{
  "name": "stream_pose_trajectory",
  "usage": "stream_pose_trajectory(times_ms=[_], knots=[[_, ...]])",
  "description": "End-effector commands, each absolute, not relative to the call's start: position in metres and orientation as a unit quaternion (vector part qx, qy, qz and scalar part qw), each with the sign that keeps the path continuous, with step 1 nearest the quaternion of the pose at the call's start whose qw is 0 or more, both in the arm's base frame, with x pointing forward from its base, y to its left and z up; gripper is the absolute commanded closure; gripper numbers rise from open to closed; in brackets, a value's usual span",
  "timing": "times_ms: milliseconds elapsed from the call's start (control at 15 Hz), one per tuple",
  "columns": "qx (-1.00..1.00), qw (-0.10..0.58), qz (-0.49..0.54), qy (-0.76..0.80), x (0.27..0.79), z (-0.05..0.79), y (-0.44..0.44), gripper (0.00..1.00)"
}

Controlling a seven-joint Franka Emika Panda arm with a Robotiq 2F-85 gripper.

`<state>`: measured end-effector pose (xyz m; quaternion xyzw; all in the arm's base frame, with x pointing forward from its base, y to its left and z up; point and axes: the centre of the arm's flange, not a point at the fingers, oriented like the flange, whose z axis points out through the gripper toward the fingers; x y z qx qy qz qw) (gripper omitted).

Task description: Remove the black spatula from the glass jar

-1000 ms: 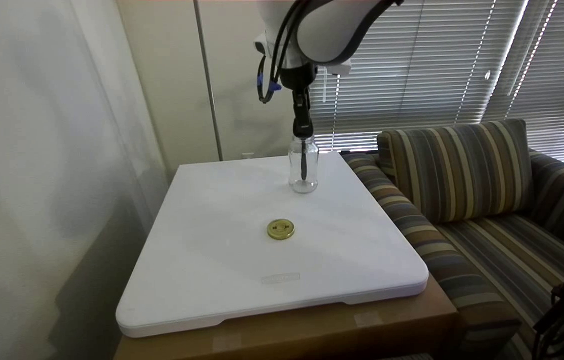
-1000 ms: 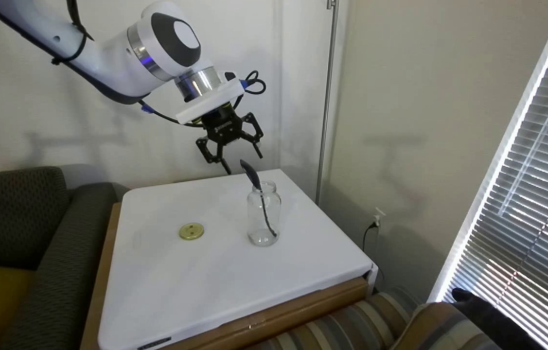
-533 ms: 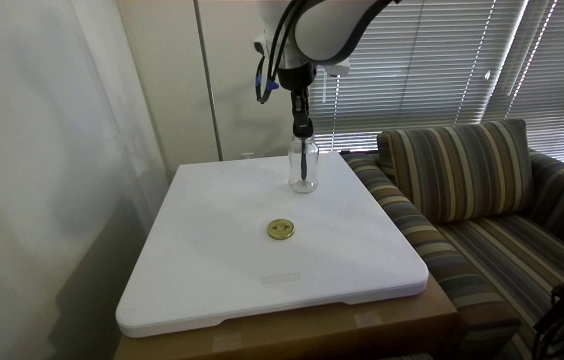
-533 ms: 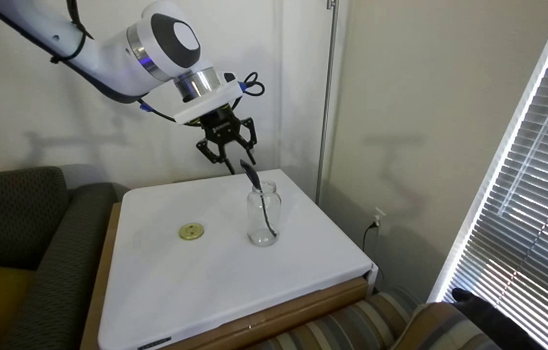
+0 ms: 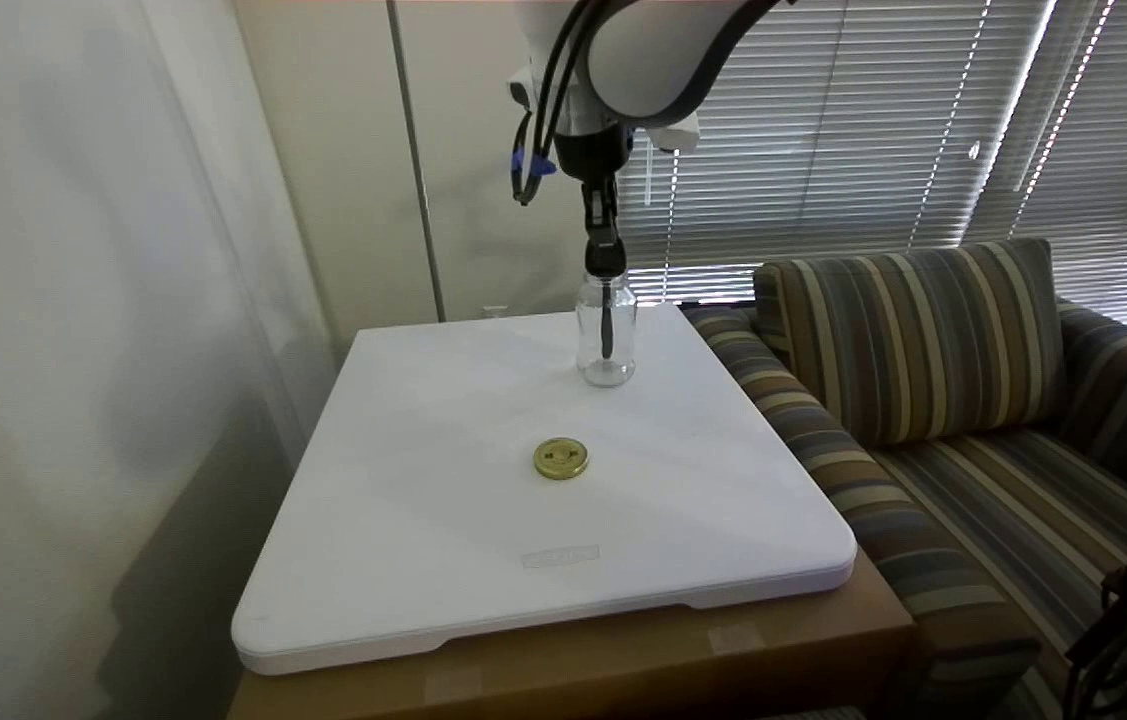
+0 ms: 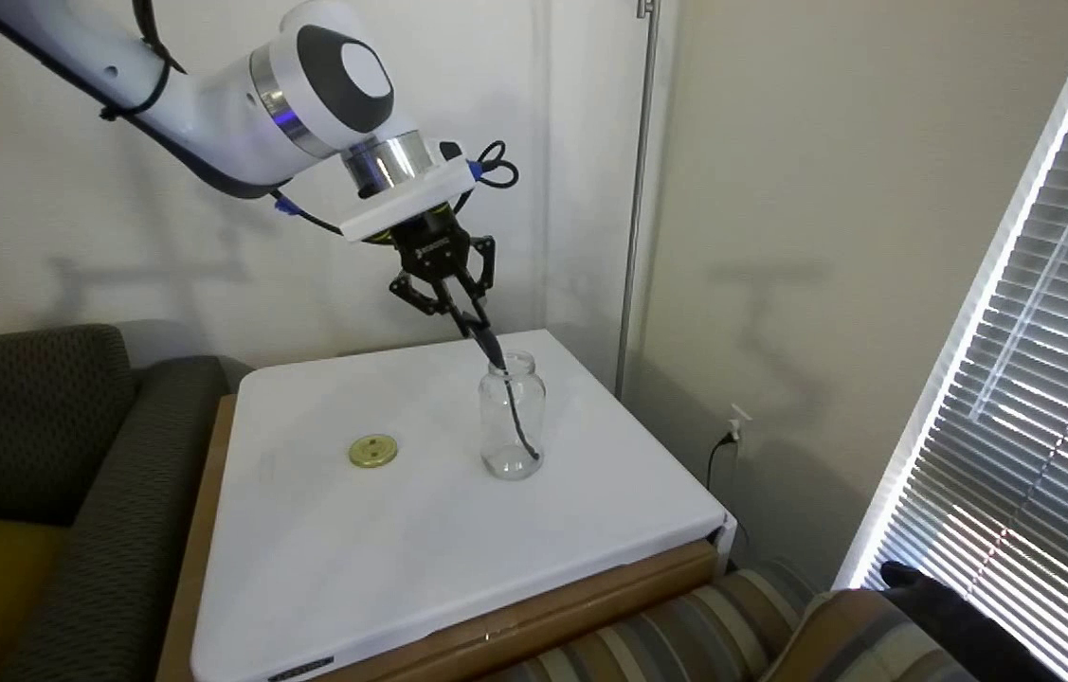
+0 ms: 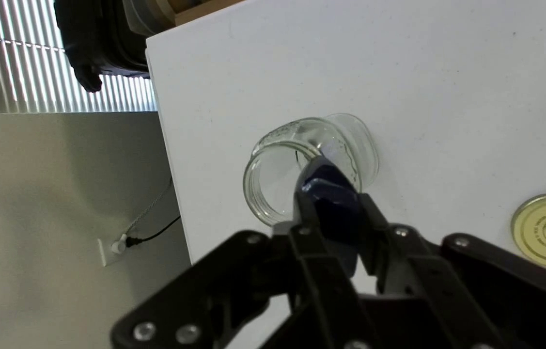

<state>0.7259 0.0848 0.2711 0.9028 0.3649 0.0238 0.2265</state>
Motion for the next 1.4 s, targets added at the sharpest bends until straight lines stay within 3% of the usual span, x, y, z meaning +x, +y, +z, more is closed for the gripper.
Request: stream_pose_trajectory(times_ms=[0,1333], knots=[[0.904,0.215,0.026,0.369,0.729,0.276,0.077,0.99],[0.902,0.248,0.055,0.348,0.730,0.319,0.065,0.99]])
